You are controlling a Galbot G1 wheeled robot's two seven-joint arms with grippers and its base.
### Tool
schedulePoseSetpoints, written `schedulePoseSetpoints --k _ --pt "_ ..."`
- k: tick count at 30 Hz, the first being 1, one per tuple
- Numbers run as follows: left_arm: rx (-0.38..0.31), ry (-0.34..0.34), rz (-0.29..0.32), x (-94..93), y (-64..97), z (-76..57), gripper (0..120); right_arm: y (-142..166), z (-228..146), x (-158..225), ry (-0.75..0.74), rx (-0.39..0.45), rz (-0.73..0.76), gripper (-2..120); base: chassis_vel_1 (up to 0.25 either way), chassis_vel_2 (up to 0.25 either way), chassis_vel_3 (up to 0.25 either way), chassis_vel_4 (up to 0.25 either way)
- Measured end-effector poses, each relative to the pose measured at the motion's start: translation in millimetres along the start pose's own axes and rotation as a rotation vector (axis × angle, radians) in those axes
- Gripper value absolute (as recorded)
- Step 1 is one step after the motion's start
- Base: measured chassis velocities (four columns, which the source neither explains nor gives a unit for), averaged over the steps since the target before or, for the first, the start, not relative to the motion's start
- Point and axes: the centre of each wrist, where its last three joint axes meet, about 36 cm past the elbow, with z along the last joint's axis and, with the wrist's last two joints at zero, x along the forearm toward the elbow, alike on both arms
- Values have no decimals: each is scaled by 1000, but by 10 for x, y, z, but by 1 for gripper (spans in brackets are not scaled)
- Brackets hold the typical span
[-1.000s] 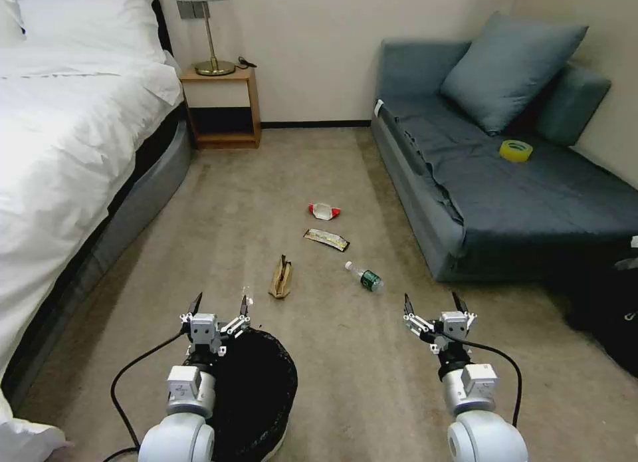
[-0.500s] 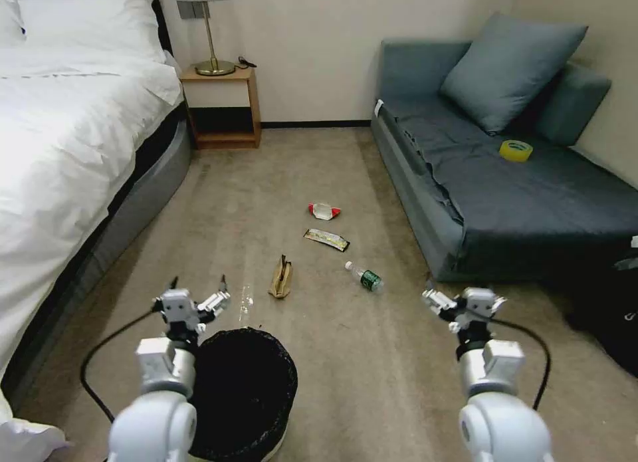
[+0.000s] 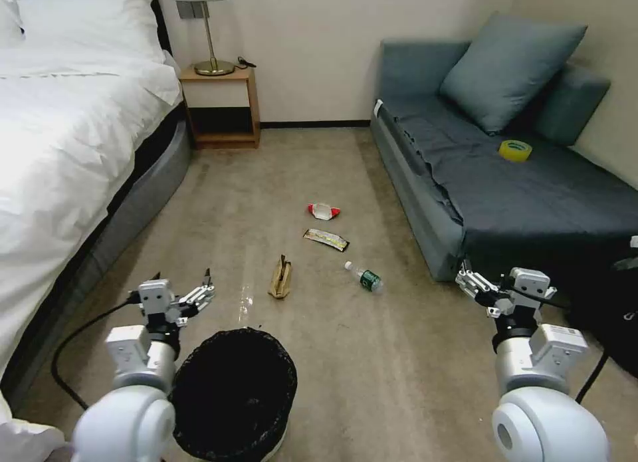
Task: Pick up the trash bin, then pick up the garbage on the floor and place it into the trash bin.
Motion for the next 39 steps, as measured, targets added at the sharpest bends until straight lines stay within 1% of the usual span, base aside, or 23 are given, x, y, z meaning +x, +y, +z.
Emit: schedulePoseSetpoints --k 5,7,8,9,12,13,15,16,20,21,22,24,26,28,29,31,34,37,38,39 --pt "2 6 1 10 0 -9 100 -18 36 -9 6 12 0 100 0 0 0 0" --pt "17 40 -1 51 -16 -23 100 -29 36 -13 4 18 0 100 0 0 0 0" --pt "17 40 -1 51 -16 -23 100 -29 36 -13 4 18 0 100 0 0 0 0" --pt "29 76 0 91 -33 -28 100 -34 36 -16 4 21 -1 100 0 0 0 0" --pt "64 211 6 237 -95 -50 100 -42 55 -40 4 26 -1 100 0 0 0 0" --pt "64 211 6 237 -95 -50 100 -42 55 -40 4 26 -1 100 0 0 0 0" --pt "75 302 15 333 -136 -66 100 -39 64 -45 6 26 -1 100 0 0 0 0" --pt "75 322 18 353 -144 -69 100 -38 64 -44 6 26 -2 100 0 0 0 0" --pt "76 342 19 372 -152 -72 100 -37 62 -46 7 29 -5 100 0 0 0 0" --pt "83 367 14 415 -146 -84 100 -39 64 -48 7 31 -6 100 0 0 0 0" --pt "83 367 14 415 -146 -84 100 -39 64 -48 7 31 -6 100 0 0 0 0" --pt "71 388 -5 473 -127 -105 100 -42 82 -52 12 35 -6 100 0 0 0 0" --pt "64 390 -13 485 -125 -108 100 -41 85 -51 13 35 -6 100 0 0 0 0" --pt "39 398 -42 512 -119 -94 100 -38 92 -51 14 37 -7 100 0 0 0 0" --pt "39 398 -42 512 -119 -94 100 -38 92 -51 14 37 -7 100 0 0 0 0" --pt "27 414 -63 539 -112 -69 100 -35 93 -52 13 38 -8 100 0 0 0 0" --pt "22 425 -77 557 -105 -49 100 -35 101 -57 14 40 -8 100 0 0 0 0" --pt "12 461 -100 560 -84 41 100 -39 121 -71 14 44 -9 100 0 0 0 0" --pt "12 461 -100 560 -84 41 100 -39 121 -71 14 44 -9 100 0 0 0 0" --pt "10 473 -106 557 -77 74 100 -40 125 -77 14 45 -10 100 0 0 0 0"
